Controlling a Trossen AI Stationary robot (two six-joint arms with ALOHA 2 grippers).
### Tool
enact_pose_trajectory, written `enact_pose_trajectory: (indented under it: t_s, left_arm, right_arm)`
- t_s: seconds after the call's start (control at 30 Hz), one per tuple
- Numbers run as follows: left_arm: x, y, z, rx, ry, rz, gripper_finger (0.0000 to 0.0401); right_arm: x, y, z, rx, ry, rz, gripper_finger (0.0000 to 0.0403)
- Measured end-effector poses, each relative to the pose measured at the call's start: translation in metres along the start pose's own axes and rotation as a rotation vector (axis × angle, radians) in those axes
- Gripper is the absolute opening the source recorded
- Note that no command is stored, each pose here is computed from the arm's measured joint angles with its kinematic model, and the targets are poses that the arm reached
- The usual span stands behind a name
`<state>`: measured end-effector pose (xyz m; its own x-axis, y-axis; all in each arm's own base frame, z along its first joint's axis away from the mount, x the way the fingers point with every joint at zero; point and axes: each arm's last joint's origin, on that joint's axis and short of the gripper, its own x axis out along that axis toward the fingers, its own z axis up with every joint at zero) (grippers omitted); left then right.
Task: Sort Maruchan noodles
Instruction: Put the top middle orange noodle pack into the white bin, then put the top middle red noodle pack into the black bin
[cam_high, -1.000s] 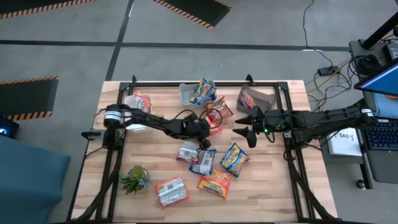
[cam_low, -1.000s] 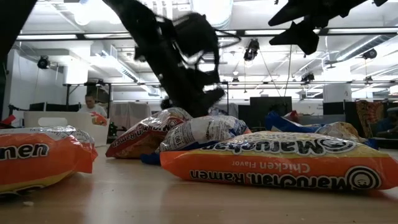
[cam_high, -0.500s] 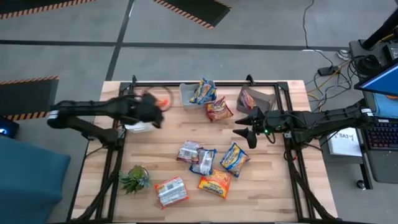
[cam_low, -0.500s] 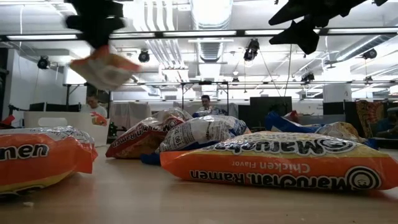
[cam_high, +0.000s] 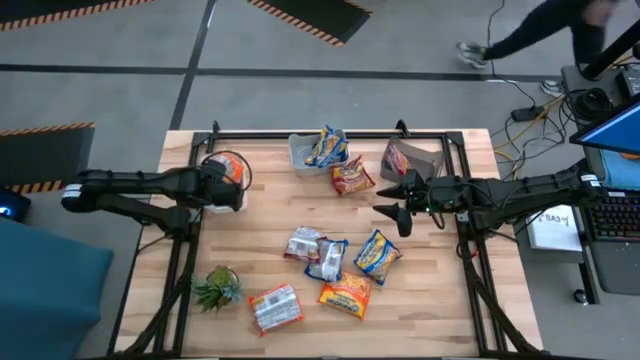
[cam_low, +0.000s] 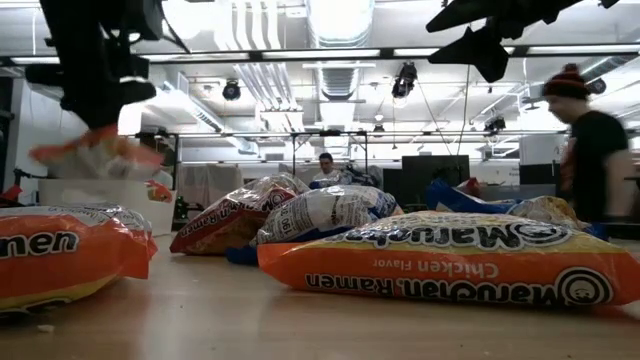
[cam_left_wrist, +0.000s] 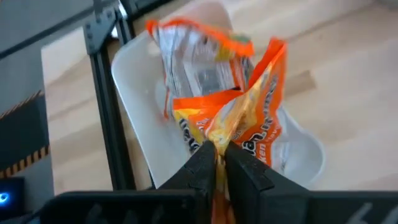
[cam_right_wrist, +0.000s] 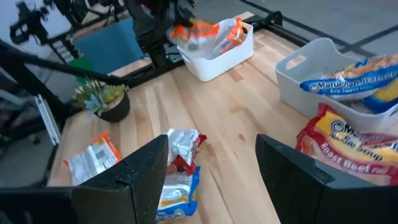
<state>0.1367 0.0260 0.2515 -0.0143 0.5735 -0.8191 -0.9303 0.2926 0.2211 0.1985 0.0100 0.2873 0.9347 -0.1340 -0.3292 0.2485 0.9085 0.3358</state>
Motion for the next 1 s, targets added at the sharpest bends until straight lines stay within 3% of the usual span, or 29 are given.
enact_pose_trajectory:
  t_s: [0.13, 0.27, 0.43, 0.6, 0.77, 1.0]
  left_arm:
    - [0.003, -0.005, 0.000, 0.013, 0.022, 0.006, 0.0063]
    - [-0.004, -0.012, 0.008, 0.010, -0.019, -0.027, 0.0115]
    - [-0.024, -0.031, 0.026, 0.050, -0.211, -0.185, 0.0162]
    - [-0.044, -0.043, 0.037, 0.094, -0.366, -0.288, 0.0175]
    - [-0.051, -0.048, 0.037, 0.139, -0.412, -0.327, 0.0169]
    - [-0.057, -0.052, 0.032, 0.152, -0.431, -0.373, 0.0157]
  right_arm:
    - [0.004, -0.001, -0.001, 0.110, -0.005, -0.041, 0.0231]
    - [0.015, -0.009, 0.003, 0.185, -0.019, -0.205, 0.0231]
    - [0.049, -0.031, 0.020, 0.169, 0.124, -0.419, 0.0231]
    - [0.093, -0.066, 0.030, 0.103, 0.341, -0.598, 0.0231]
    - [0.139, -0.098, 0.026, 0.028, 0.541, -0.565, 0.0231]
    - [0.178, -0.118, 0.010, -0.001, 0.668, -0.564, 0.0231]
